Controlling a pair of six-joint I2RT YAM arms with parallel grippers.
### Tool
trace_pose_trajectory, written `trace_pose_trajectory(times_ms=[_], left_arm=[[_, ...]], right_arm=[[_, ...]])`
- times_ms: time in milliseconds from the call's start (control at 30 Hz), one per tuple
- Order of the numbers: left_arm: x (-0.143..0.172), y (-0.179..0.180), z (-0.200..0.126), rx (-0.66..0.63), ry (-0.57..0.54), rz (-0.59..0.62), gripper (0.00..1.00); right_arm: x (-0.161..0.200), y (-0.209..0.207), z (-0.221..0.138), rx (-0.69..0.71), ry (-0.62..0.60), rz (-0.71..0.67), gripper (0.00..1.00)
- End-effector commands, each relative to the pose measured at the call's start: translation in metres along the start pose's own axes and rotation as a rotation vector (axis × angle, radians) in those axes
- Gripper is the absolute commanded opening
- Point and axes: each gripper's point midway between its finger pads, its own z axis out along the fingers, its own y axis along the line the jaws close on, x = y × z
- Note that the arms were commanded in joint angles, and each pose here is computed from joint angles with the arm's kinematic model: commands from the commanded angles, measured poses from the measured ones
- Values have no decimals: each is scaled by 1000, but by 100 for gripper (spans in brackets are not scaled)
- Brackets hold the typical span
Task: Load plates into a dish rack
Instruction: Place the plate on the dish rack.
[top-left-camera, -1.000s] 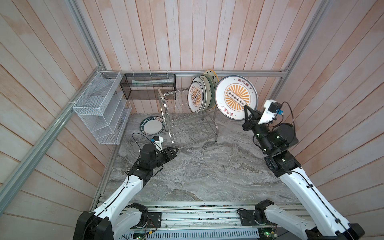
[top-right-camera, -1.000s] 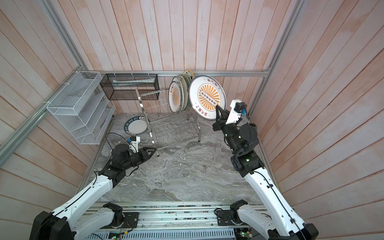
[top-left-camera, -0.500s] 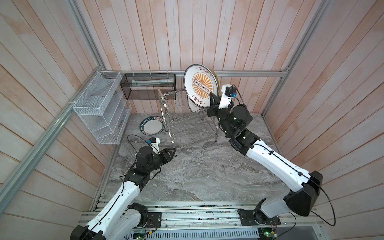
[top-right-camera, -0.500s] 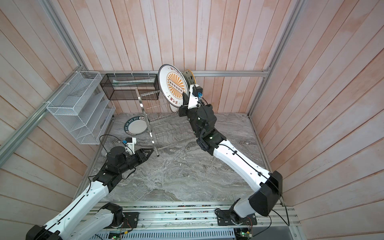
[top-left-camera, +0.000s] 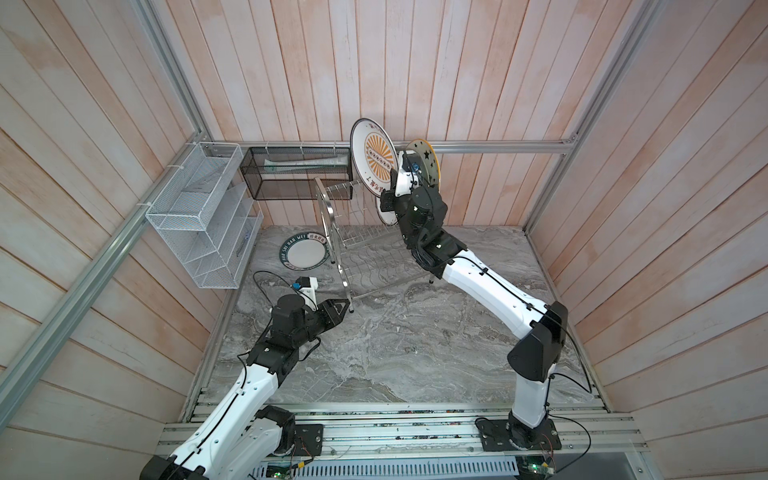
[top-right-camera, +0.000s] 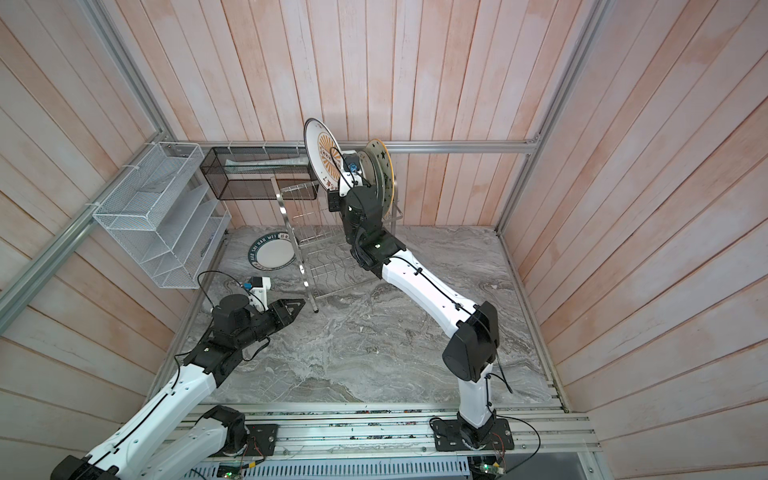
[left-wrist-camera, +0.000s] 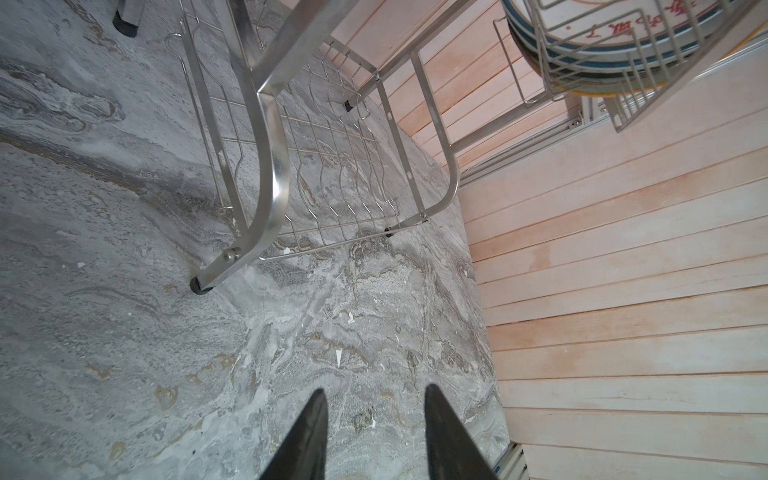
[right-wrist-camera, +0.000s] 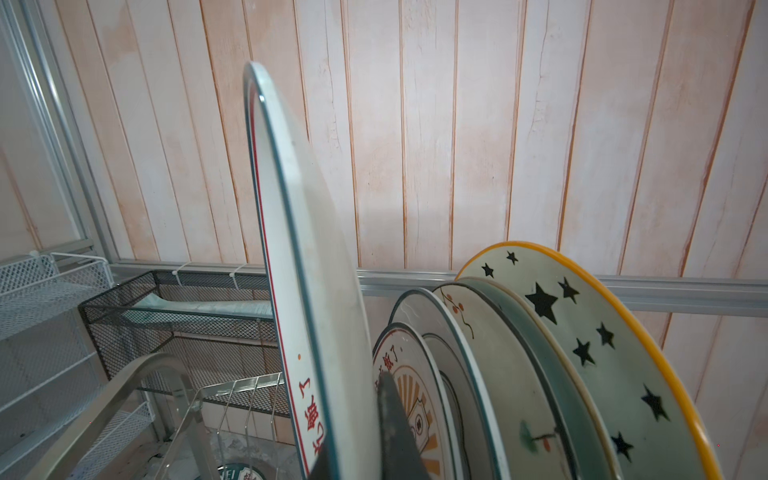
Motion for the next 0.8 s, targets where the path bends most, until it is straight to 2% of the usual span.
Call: trace_pose_trajectory(times_ms=[0, 200, 767], left_arm=[[5, 7, 0, -13, 11, 12, 40], [5, 13, -1, -30, 11, 8, 40], [6, 17, -1, -29, 12, -7, 40]], right_arm=[[-11, -3, 7, 62, -12, -19, 0], [10, 0, 18, 85, 42, -30, 0], [42, -6, 17, 121, 135, -37, 0]])
